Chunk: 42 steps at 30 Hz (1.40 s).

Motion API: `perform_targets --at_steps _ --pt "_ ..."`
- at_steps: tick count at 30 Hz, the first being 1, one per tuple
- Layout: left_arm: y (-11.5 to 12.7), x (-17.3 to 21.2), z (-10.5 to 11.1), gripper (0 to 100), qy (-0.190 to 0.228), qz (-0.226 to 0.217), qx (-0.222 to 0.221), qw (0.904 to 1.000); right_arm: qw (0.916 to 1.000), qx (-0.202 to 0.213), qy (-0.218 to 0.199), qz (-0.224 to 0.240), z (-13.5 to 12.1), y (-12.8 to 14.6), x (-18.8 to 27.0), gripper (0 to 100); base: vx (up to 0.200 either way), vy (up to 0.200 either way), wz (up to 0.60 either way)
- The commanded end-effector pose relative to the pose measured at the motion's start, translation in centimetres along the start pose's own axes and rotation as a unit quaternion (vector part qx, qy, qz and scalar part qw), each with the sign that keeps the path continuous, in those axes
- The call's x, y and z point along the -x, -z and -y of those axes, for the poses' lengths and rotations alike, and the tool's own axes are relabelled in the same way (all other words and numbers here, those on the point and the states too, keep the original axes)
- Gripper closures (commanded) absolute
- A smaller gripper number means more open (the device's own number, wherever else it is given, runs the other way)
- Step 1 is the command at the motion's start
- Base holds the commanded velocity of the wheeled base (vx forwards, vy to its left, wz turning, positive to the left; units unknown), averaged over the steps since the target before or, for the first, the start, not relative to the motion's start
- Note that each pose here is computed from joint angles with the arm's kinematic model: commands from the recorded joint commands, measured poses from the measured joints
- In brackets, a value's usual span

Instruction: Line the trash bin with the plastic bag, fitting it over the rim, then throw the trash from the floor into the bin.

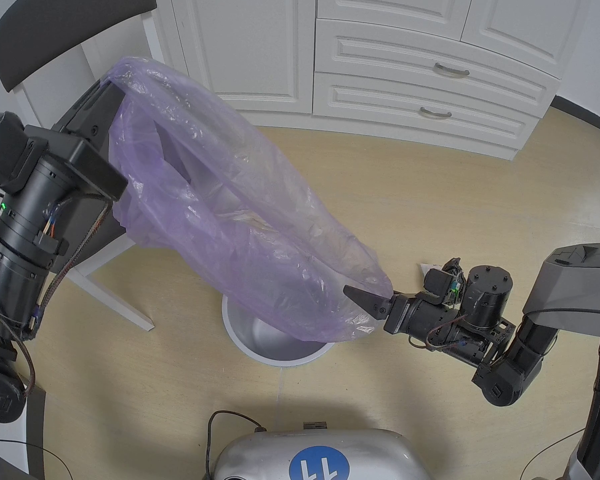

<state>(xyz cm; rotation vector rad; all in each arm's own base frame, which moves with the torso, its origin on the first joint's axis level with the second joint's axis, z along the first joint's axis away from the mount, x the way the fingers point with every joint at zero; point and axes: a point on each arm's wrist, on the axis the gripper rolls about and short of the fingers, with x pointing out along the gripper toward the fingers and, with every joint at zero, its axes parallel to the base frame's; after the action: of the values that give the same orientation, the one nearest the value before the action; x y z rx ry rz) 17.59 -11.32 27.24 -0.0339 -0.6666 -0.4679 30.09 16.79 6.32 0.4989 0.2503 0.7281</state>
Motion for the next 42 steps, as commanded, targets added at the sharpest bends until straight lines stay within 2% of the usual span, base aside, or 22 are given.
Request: perform_targets --at_steps 1,16,27,42 --pt "0.0 0.0 0.0 100 0.0 0.0 0.0 1.0 1.0 0.0 -0.001 -0.002 0.2 0.5 -0.2 0 0.0 0.0 0.0" --pt "0.0 0.0 0.0 100 0.0 -0.001 -0.001 1.0 1.0 -0.001 -0.004 -0.002 0.1 0.6 -0.6 0 0.0 0.0 0.0" --pt "0.0 0.1 0.0 100 0.001 -0.001 -0.001 1.0 0.9998 0.004 -0.003 0.018 -1.8 0.7 -1.1 0 0.0 0.0 0.0" --pt "0.0 0.1 0.0 100 0.001 -0.001 -0.001 1.0 0.9998 0.004 -0.003 0.019 -1.9 0.8 -1.2 0 0.0 0.0 0.0"
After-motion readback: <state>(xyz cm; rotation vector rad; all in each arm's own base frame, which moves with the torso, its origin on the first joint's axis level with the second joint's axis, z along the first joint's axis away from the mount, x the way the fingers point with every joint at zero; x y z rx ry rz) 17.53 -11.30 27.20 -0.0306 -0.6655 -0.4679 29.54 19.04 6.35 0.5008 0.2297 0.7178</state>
